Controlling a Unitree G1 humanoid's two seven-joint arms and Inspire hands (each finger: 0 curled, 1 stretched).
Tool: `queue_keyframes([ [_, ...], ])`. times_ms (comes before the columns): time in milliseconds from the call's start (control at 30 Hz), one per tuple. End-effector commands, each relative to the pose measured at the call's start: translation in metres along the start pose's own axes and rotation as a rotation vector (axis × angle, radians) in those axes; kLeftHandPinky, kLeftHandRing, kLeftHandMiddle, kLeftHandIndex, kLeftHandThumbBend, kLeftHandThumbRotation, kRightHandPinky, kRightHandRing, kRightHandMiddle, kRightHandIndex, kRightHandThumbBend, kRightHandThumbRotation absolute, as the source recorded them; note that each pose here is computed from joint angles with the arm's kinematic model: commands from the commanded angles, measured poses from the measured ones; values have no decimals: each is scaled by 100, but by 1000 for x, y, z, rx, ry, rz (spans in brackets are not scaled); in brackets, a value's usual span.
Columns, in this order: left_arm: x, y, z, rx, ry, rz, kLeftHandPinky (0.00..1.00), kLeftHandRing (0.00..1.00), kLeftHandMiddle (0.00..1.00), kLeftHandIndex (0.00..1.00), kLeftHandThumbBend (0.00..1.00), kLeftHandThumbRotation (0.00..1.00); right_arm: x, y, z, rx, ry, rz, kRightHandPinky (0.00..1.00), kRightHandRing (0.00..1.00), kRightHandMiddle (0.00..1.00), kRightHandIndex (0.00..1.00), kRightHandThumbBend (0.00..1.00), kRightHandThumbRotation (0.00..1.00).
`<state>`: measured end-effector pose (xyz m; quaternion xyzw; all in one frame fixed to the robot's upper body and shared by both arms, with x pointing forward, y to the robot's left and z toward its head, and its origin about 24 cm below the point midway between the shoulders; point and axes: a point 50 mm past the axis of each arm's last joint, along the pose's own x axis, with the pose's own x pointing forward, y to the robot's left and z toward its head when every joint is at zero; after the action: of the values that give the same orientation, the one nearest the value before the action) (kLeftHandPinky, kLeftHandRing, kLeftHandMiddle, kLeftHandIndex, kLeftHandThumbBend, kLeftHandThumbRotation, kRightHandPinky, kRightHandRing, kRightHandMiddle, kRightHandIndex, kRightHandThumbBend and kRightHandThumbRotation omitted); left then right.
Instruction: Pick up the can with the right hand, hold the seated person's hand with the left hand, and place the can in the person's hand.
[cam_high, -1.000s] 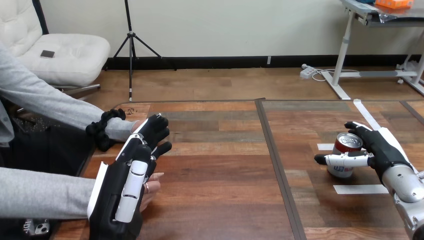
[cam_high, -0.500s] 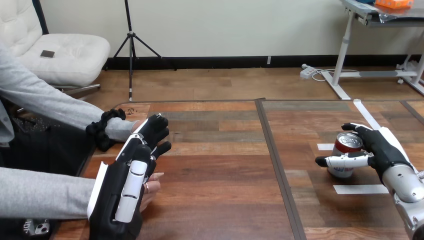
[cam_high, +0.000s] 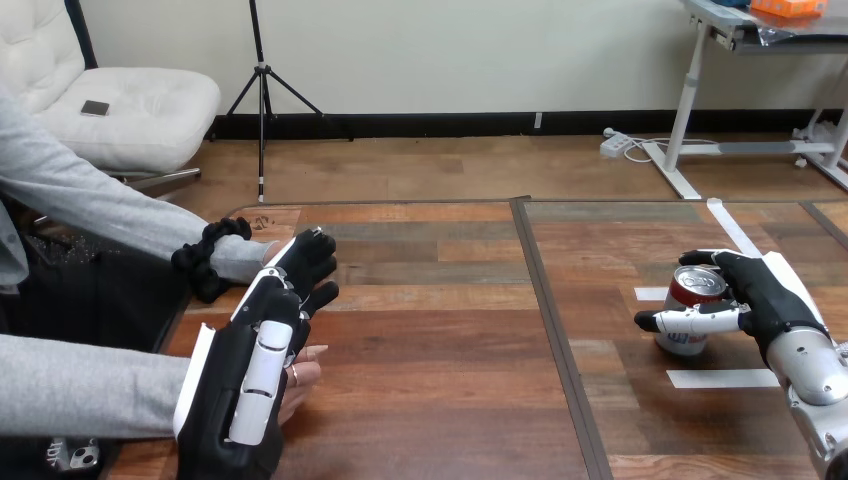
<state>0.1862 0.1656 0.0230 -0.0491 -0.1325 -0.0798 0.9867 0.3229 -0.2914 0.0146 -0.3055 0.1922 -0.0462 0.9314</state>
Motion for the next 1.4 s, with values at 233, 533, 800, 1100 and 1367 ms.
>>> queue_keyframes([
  [233,12,0,12,27,-76,-17,86,90,89,86,55,91,5,-20,23,-38,-79,-67,71,75,74,75,90,0],
  [533,11,0,13,25,-73,-14,86,90,89,86,57,91,5,-20,23,-41,-81,-76,65,71,71,72,83,0],
  [800,11,1,13,32,-68,-17,86,90,90,87,57,92,5,-21,23,-66,-79,-77,60,67,67,69,79,0],
  [1100,11,0,13,28,-71,-8,86,90,89,86,58,91,5,-22,24,-102,-86,-84,56,62,63,67,75,0],
  [1367,11,0,13,24,-70,-3,86,90,88,85,61,90,5,-23,25,-136,-86,-100,54,58,61,64,73,0],
])
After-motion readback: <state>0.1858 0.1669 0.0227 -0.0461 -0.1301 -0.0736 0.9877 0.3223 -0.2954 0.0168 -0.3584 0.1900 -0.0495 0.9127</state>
